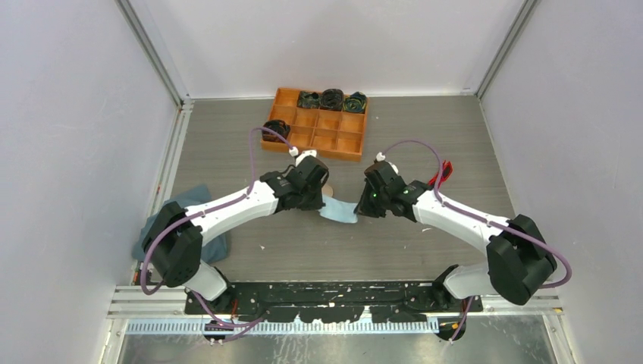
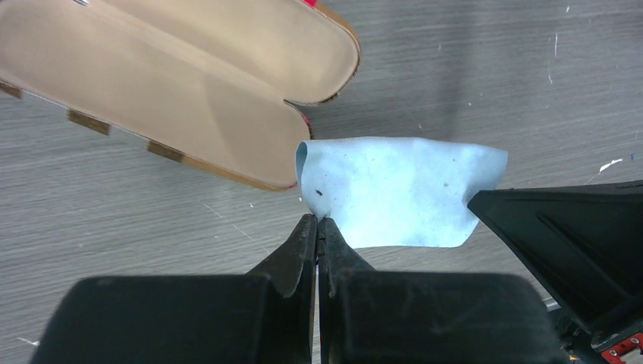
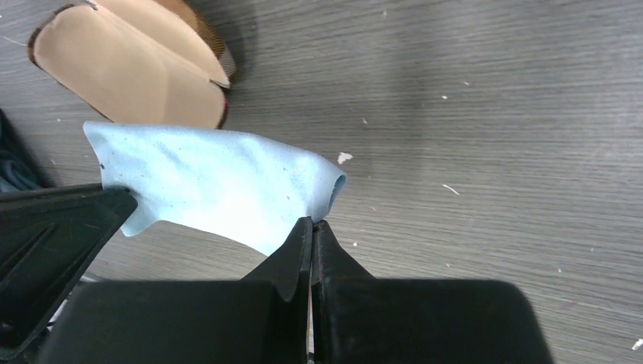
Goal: Organize the sunglasses
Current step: Pick up the glasses cleaning cloth from the center of the board, then place the glasses cleaning cloth in the sunglasses case.
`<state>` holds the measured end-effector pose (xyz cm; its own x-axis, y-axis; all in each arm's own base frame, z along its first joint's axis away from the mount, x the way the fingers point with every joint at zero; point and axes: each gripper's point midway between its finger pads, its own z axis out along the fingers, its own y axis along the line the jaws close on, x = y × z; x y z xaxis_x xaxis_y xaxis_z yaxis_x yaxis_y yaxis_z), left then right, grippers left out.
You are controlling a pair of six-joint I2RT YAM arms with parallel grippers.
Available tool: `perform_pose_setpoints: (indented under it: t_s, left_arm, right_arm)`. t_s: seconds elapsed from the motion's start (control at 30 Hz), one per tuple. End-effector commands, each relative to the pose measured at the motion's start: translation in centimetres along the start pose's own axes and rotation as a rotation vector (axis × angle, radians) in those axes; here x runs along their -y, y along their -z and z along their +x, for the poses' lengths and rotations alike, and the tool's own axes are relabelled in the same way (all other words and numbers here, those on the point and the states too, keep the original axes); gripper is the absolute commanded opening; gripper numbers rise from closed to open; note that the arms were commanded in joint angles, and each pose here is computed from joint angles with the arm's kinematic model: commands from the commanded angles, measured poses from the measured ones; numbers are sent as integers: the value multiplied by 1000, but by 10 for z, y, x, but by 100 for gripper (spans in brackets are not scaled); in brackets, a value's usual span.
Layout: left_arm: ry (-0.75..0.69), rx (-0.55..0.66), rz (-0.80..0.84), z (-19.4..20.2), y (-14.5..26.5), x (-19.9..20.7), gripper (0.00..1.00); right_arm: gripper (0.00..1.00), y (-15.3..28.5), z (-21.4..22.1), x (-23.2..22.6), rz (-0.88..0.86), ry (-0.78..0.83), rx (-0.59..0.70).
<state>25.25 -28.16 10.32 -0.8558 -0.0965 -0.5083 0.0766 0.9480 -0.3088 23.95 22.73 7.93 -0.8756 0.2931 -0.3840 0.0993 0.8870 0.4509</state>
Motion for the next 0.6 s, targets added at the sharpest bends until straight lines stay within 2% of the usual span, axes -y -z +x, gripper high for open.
perform_pose_setpoints:
  t_s: [0.0,0.33,0.57]
  left_arm:
    - [-19,49,35,-27,20,1,1]
    - [-32,-2,20,-60,20,-31,1]
    - [-63,-97,-51,-73,1,-59,1]
  right_arm:
    - [1,1,-19,-27,-48,8,34]
    - [1,-22,-33,-77,-116,35,-5]
    - [0,-46,-35,-99,-143,35,-38]
